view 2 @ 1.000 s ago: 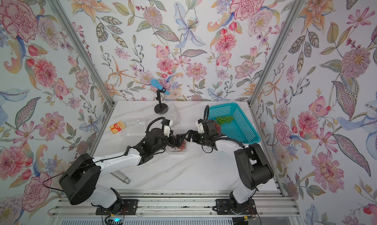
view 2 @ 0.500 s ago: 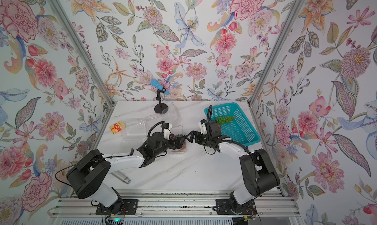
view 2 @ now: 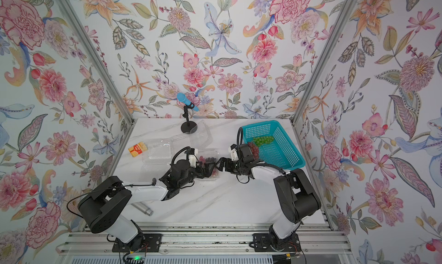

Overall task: Pack grapes into containers
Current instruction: Close the packing box at the center of the board, then move the packing box to the center of the board.

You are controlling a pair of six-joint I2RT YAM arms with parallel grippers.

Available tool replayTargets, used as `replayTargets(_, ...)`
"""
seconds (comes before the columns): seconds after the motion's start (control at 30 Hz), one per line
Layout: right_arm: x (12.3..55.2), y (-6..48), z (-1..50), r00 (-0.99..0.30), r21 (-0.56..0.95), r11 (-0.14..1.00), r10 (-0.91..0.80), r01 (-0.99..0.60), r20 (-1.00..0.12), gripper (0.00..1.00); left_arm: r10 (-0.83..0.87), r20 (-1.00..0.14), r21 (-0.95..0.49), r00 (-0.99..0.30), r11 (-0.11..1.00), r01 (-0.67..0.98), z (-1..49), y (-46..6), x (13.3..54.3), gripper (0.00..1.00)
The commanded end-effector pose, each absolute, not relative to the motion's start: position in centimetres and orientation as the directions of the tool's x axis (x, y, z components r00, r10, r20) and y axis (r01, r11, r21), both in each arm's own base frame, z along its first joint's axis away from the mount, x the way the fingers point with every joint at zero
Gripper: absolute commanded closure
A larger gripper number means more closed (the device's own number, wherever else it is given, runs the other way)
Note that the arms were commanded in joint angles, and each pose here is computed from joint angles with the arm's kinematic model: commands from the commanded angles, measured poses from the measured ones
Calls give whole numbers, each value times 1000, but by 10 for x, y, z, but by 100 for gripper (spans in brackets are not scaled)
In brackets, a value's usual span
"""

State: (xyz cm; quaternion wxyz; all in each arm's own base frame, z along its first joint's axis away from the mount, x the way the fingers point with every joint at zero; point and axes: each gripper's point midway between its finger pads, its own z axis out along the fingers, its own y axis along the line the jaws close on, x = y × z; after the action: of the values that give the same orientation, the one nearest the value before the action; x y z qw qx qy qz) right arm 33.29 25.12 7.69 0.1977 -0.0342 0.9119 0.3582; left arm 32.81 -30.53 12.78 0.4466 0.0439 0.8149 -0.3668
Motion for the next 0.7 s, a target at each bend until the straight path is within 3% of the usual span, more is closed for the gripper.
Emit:
replayTargets(0.0,340,263,86,-911,662,715,84,-227,-403,3,-290,-764,-571,-577,720,394,136,-305,327,0)
replayTargets(0.3,338,287,82,-918,683,690,68,-240,-392,16,-262,-801,-524,-538,743,418,153,-298,329,0)
replayTargets(0.67,342,327,84,-916,715,650,70,-259,-395,27,-237,-860,-415,-452,839,351,197,-227,343,0)
